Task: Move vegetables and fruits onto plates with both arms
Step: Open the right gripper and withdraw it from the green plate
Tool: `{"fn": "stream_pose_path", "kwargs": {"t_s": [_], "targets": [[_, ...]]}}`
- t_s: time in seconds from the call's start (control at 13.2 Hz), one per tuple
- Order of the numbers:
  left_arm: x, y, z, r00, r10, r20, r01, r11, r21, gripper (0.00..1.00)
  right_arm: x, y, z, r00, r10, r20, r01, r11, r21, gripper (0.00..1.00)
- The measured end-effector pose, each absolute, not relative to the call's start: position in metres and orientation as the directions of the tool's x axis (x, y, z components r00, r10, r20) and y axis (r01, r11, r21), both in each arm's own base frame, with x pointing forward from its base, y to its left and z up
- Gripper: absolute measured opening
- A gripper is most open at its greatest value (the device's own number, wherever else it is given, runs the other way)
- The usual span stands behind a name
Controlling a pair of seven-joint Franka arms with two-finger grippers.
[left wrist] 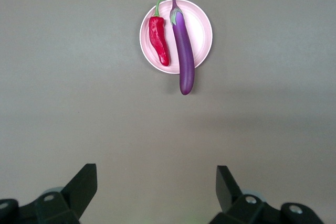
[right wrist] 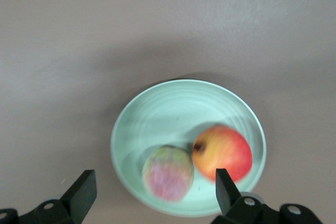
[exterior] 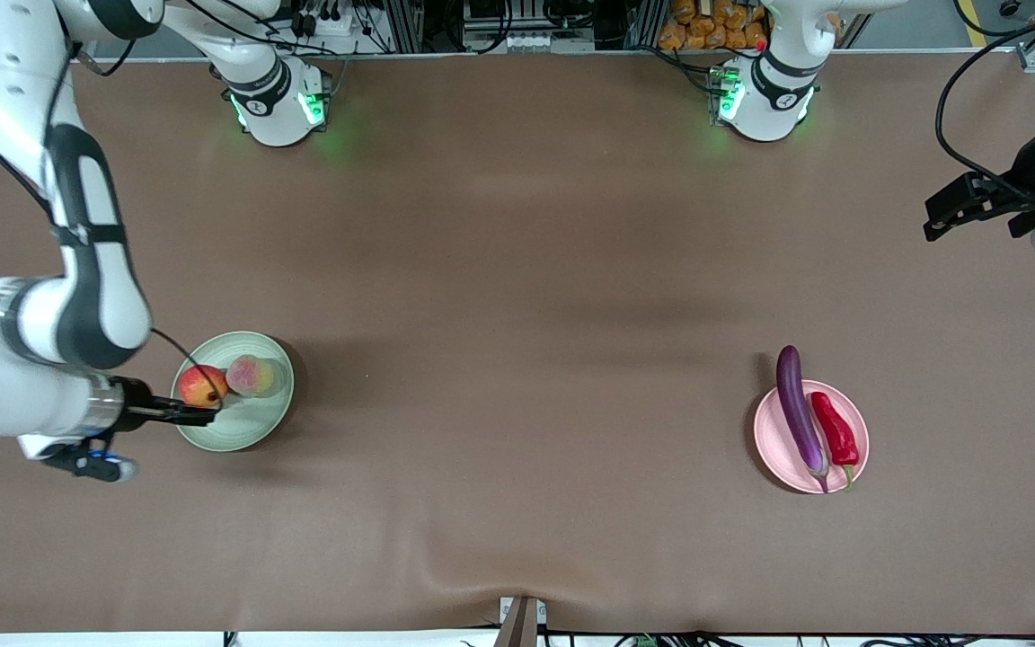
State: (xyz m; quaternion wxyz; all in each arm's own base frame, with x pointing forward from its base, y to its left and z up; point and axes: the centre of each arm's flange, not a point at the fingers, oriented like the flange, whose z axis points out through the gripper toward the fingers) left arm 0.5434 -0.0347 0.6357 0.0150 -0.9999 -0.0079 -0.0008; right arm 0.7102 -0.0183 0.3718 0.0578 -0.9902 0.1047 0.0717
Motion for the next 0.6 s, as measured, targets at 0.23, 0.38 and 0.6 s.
{"fn": "stream_pose_path", "kwargs": {"t_s": [0.23,0.38,0.6], "targets": [[0.54,-0.036,0.64,1.0,0.013,0.009,0.013,-0.999,-0.031,1.0,0.704,-0.017,0.451,0.968,-0.167,-0.19,-0.189,-0.977,-0.102,1.0],[0.536,-0.036,0.647,1.0,0.013,0.02,0.014,-0.999,-0.031,1.0,0.694,-0.013,0.504,0.977,-0.143,-0.155,-0.161,-0.981,-0.109,1.0],[0.529,-0.035,0.654,1.0,0.015,0.02,0.015,-0.999,-0.032,1.0,0.654,0.0,0.586,0.989,-0.117,-0.086,-0.126,-0.985,-0.116,1.0]]}}
